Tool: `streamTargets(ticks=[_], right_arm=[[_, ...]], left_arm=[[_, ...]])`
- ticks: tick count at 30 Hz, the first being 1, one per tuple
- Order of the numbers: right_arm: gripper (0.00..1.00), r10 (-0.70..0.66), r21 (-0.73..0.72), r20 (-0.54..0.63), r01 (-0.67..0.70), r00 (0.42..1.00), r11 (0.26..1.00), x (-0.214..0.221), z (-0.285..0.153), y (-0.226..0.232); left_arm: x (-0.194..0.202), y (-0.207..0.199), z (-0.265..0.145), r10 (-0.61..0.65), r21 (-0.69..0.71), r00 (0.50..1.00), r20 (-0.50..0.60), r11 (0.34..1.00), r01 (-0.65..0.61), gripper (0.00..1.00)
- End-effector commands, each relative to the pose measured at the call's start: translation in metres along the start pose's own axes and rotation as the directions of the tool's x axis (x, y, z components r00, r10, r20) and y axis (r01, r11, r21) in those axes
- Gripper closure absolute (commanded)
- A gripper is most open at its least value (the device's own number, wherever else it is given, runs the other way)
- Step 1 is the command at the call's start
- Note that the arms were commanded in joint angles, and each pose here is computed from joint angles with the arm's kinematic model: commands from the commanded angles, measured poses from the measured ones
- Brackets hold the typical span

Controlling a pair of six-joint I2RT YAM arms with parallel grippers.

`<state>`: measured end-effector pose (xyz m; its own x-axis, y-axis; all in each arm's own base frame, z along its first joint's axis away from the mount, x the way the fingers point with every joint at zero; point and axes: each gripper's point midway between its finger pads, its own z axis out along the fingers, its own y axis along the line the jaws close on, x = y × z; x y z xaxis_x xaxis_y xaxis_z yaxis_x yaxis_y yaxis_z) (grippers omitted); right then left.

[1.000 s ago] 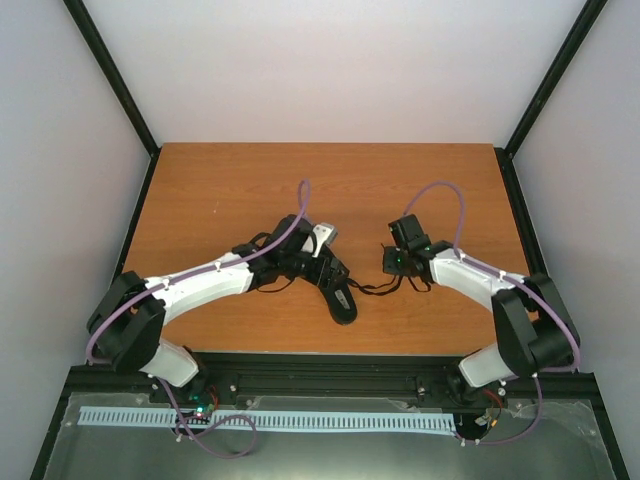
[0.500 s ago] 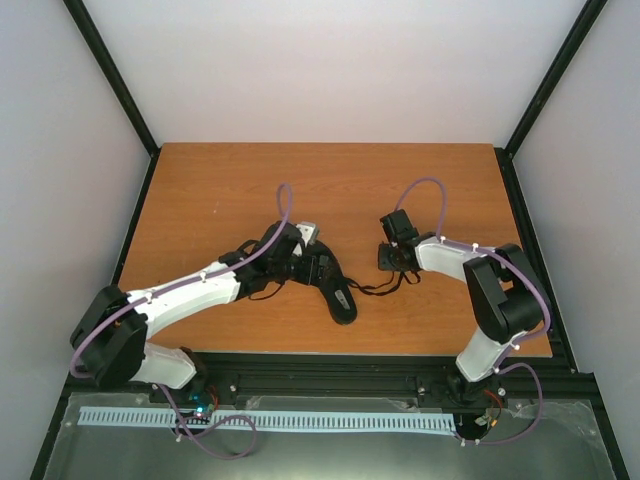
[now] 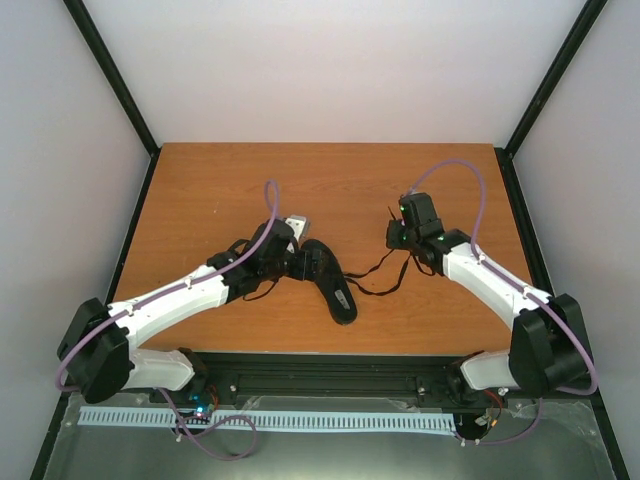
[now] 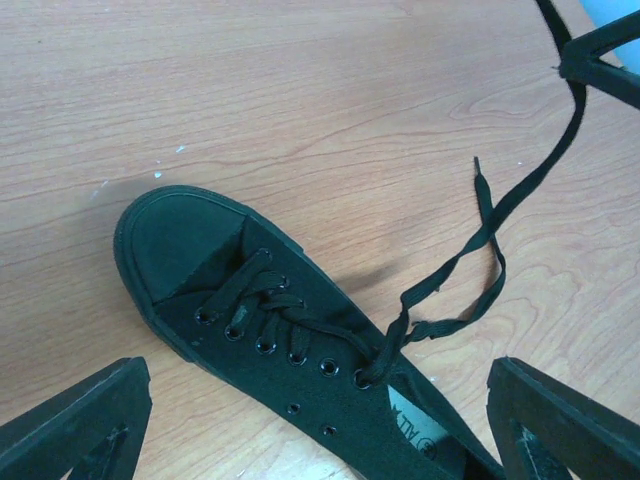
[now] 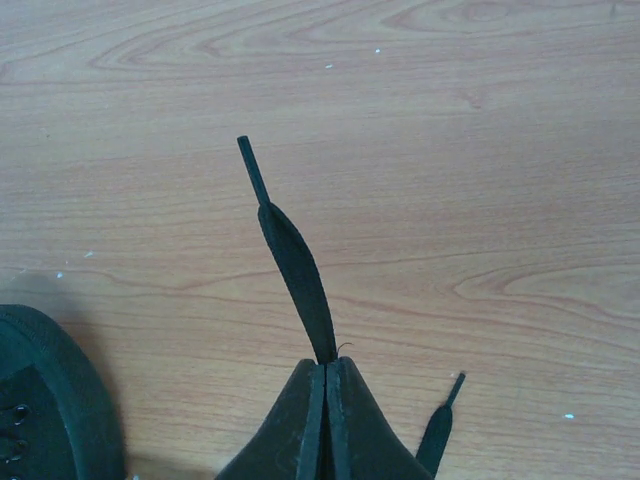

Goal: Tie the shoes

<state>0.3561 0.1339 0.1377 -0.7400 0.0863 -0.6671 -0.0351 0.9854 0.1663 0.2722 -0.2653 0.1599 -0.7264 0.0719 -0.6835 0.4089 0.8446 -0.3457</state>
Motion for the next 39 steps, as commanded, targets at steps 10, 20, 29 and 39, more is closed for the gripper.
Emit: streamTargets(ticks=[10,20,29,39], right_arm=[[0.97,0.016,-0.201,0.099,0.004,0.995,0.979,-0.048,-0.030,0.032],[0.97,0.067,-0.607,0.112,0.015,0.991,0.794,-0.062,-0.101,0.122],[0.97,0.162,-0.647,0.120,-0.046,0.980,0.761,-0.073,-0.124,0.126],[0.97,0.211,-0.664,0.157,-0.055,0.965,0.746,-0.094,-0.142,0.129]], left_arm=[[-0.019,-0.003,-0.020,-0.012,0.004,0.996,0.085,1.000,0.012,0.03],[-0.064,-0.081,-0.006,-0.001,0.385,0.963,0.271,0.917,-0.107,0.02],[-0.041,-0.106,0.040,0.052,0.505,0.978,0.200,0.850,-0.148,0.02],[-0.027,-0.124,0.070,0.091,0.536,0.983,0.162,0.828,-0.165,0.15]])
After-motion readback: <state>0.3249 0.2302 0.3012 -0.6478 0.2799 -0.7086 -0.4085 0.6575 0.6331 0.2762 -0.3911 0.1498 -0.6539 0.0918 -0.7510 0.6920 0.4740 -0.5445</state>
